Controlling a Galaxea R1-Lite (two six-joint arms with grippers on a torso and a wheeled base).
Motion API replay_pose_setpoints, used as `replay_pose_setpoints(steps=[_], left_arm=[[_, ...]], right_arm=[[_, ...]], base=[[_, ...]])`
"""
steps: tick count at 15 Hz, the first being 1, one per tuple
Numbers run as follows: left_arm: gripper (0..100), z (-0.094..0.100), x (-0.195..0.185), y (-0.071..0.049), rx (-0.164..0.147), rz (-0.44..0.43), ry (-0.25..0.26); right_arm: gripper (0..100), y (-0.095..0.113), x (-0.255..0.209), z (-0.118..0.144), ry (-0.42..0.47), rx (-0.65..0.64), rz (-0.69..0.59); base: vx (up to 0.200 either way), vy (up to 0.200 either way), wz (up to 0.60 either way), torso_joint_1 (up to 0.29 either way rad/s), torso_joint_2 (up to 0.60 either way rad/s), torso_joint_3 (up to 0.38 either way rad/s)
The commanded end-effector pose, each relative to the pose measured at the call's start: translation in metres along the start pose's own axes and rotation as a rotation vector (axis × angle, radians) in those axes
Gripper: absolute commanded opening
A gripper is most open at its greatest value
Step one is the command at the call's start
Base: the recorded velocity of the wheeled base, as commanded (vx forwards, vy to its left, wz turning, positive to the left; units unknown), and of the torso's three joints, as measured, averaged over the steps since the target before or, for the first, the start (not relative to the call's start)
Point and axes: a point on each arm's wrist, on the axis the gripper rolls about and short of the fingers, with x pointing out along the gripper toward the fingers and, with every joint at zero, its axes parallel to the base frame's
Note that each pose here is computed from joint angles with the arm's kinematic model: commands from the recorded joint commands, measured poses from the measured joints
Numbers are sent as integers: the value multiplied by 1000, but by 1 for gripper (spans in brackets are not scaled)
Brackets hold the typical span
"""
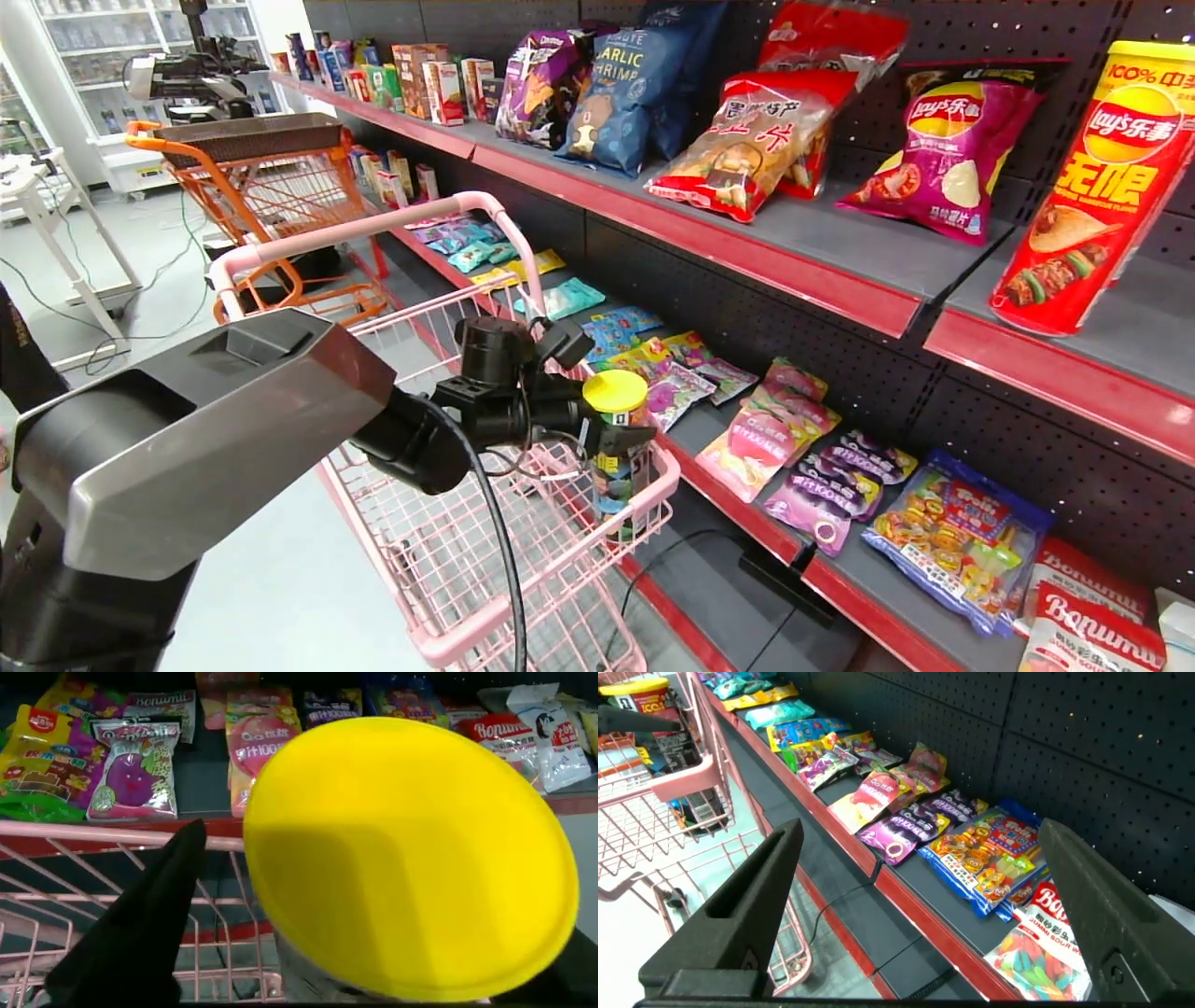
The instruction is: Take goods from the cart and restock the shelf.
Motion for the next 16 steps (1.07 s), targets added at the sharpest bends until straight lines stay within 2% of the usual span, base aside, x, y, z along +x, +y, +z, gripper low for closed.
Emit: replay_pose_setpoints(steps=[1, 6, 7, 8, 9, 10, 12, 13, 14, 15, 16], left_arm=[[0, 0, -1, -1, -8, -1, 3], [0, 0, -15, -8, -12, 32, -5], [0, 6, -25, -12, -28, 49, -15], [0, 21, -46, -21, -66, 77, -41], [0, 34, -65, -27, -76, 112, -68], [0, 44, -83, -32, -63, 149, -97], [0, 66, -129, -52, -18, 205, -182], [0, 78, -166, -75, 10, 231, -231], [0, 81, -191, -92, 24, 258, -258], [0, 81, -191, -92, 24, 258, -258], [0, 80, -237, -126, 40, 324, -300]], right_arm=[[100, 0, 0, 0, 1, 0, 0], [100, 0, 0, 0, 1, 0, 1], [100, 0, 0, 0, 1, 0, 1], [100, 0, 0, 0, 1, 0, 1], [100, 0, 0, 0, 1, 0, 1], [100, 0, 0, 0, 1, 1, 1], [100, 0, 0, 0, 1, 1, 1], [100, 0, 0, 0, 1, 3, 1], [100, 0, 0, 0, 1, 3, 0], [100, 0, 0, 0, 1, 3, 0], [100, 0, 0, 0, 1, 7, 1]], base=[[0, 0, 0, 0, 0, 0], [0, 0, 0, 0, 0, 0], [0, 0, 0, 0, 0, 0], [0, 0, 0, 0, 0, 0], [0, 0, 0, 0, 0, 0], [0, 0, 0, 0, 0, 0], [0, 0, 0, 0, 0, 0], [0, 0, 0, 0, 0, 0], [0, 0, 0, 0, 0, 0], [0, 0, 0, 0, 0, 0], [0, 0, 0, 0, 0, 0]])
